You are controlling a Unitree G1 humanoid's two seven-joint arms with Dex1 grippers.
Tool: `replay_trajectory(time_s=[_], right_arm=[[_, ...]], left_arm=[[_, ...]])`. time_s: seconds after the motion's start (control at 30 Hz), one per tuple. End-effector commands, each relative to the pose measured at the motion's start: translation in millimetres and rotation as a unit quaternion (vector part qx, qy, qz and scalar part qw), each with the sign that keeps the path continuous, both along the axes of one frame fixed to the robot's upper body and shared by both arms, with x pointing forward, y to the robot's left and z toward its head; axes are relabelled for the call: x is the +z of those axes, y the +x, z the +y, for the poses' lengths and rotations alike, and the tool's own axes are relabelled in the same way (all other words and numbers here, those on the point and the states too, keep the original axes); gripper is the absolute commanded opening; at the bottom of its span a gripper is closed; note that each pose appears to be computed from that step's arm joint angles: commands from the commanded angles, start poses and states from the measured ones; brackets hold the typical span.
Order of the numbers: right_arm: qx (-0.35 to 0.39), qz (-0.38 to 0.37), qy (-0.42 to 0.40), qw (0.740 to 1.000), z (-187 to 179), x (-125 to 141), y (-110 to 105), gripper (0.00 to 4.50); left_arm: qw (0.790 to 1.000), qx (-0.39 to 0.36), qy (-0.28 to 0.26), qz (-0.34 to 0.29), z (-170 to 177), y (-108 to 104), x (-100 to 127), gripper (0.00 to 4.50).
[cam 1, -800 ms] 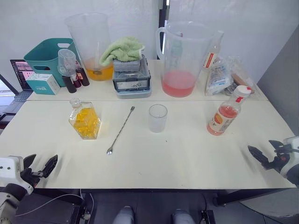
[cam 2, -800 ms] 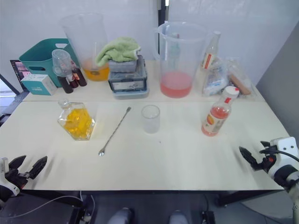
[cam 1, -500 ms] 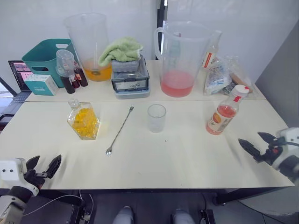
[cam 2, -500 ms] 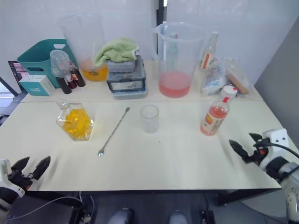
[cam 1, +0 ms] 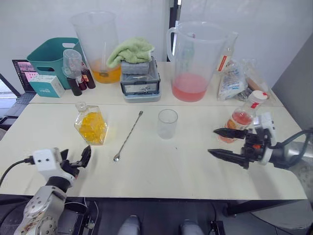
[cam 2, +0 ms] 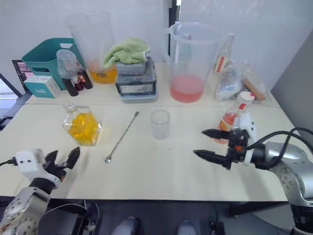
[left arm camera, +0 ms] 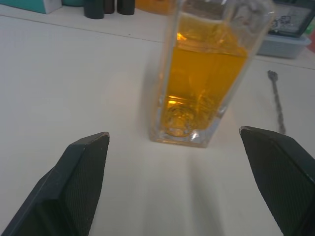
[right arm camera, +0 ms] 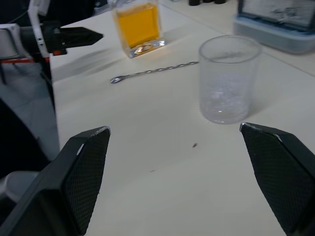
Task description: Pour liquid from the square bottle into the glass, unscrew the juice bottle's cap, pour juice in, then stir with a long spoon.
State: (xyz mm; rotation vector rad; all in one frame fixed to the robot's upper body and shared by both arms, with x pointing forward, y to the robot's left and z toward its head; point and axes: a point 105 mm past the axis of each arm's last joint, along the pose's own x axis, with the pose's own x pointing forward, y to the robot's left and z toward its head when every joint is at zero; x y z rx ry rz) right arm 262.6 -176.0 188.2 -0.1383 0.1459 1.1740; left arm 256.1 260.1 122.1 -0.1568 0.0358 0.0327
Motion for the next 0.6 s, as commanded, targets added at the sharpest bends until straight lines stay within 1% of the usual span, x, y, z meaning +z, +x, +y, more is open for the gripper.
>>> replay_trajectory(time_s=[0.03,0.13,0.23,0.33,0.53,0.6], right_arm=[[0.037,-0.022,-0.014,0.999,8,8,-5,4.50],[0.050,-0.019,-0.013,0.998,11,6,-6,4.50],[0.054,-0.016,-0.018,0.998,12,2,-8,4.50],[0.058,-0.013,-0.016,0.998,13,0,-12,4.50],[0.051,-0.014,-0.016,0.998,13,-1,-17,4.50],[0.049,-0.013,-0.017,0.999,13,-1,-17,4.50]], left_arm=[[0.999,0.015,0.029,-0.028,1,6,22,4.48],[0.999,0.008,0.026,-0.037,-5,15,32,4.48],[0.998,0.006,0.043,-0.041,-8,23,40,4.48],[0.998,-0.011,0.051,-0.046,-15,35,50,4.48],[0.997,-0.008,0.068,-0.034,-13,54,51,4.48],[0.997,-0.004,0.075,-0.030,-12,57,51,4.48]])
